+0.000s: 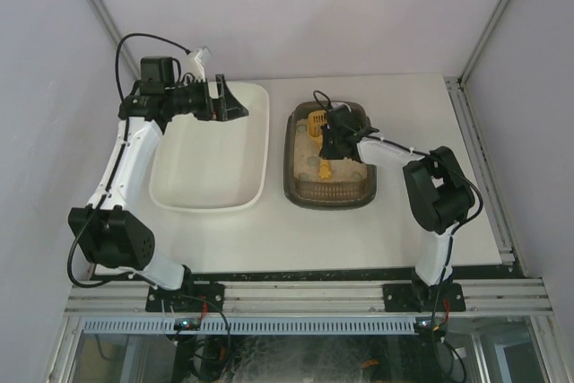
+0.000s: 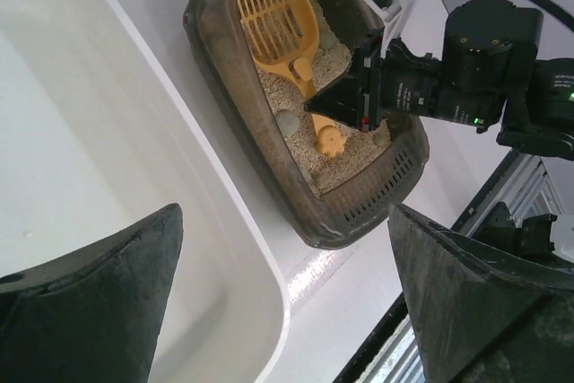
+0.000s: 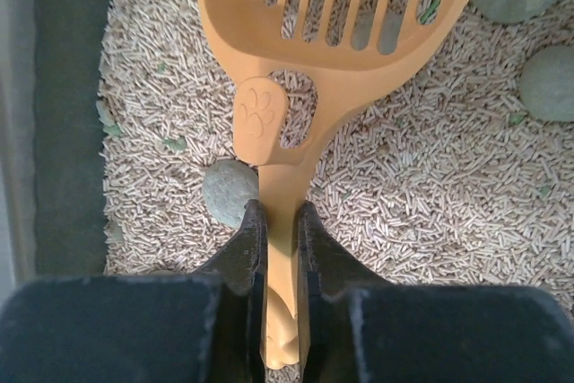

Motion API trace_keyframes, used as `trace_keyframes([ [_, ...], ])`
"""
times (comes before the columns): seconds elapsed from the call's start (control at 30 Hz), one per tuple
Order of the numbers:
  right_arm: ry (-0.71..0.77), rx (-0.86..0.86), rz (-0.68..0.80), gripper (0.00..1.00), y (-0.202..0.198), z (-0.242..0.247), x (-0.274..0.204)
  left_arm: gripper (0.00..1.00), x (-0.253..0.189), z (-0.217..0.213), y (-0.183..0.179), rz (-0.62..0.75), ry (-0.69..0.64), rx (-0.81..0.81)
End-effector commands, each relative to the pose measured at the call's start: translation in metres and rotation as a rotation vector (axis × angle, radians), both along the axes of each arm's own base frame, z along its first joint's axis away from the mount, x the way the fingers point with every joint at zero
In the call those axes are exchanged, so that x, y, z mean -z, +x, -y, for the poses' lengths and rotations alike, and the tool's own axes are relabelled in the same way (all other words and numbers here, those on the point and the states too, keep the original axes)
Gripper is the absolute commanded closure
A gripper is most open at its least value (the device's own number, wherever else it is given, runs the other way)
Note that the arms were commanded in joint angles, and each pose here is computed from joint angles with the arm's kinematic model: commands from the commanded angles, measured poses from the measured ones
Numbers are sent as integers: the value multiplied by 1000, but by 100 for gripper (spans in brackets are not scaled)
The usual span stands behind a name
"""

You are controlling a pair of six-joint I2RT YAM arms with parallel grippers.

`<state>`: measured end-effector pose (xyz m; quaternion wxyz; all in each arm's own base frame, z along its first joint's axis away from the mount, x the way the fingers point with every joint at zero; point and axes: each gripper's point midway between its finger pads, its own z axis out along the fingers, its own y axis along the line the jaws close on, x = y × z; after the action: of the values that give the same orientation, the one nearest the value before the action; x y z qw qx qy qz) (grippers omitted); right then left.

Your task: Clean the litter box

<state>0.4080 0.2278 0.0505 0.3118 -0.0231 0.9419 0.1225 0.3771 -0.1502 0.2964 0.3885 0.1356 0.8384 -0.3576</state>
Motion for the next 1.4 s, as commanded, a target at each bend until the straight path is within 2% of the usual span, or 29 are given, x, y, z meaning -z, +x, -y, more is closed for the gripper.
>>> trace_keyframes([
  [0.0, 66, -21, 85, 100, 17, -3, -49, 0, -28, 11, 6, 71, -28, 46],
  [0.2, 105, -32, -44, 100, 0, 2, -72, 0, -9, 10, 27, 56, 56, -40],
  [0.4, 144, -61, -151, 100, -26, -2, -78, 0, -2, 32, 31, 44, 69, 16],
  [0.63, 149, -105, -188, 100, -55, -6, -92, 0, 16, 74, 40, 14, 26, 83],
  [0.73, 139, -122, -169, 100, -70, -7, -106, 0, 33, 91, 54, 9, 65, 52],
  [0.9, 177, -167, -65, 100, -94, -11, -147, 0, 63, 122, 66, -102, 57, 75],
  [1.0, 223, -194, -42, 100, -105, -14, -163, 0, 67, 136, 69, -147, 18, 104],
  [1.2, 238, -206, -18, 100, -114, -10, -175, 1, 61, 151, 68, -138, 1, 133],
  [1.37, 265, -222, -14, 100, -116, -14, -178, 14, 53, 165, 60, -172, -82, 197],
])
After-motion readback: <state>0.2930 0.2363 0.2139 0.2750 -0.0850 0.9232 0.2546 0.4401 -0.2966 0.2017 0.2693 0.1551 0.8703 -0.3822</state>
